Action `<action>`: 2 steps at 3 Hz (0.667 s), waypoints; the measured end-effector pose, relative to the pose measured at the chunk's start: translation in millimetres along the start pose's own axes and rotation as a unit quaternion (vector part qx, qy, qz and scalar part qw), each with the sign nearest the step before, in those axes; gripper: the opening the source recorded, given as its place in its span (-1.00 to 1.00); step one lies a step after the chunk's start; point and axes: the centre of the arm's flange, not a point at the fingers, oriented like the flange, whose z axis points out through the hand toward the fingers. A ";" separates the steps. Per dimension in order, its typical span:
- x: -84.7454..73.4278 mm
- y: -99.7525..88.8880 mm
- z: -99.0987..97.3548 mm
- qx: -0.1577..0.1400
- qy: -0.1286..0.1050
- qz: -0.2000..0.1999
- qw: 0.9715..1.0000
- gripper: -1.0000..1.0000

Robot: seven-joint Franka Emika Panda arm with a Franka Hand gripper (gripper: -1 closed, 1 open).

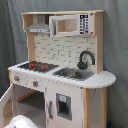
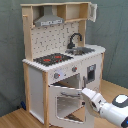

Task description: Play with the kitchen

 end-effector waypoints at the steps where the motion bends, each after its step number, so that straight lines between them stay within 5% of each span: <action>1: -11.6 -5.5 4.0 -0.001 -0.009 0.040 0.999 1.00; 2: -28.1 -8.7 7.7 -0.007 -0.020 0.080 0.997 1.00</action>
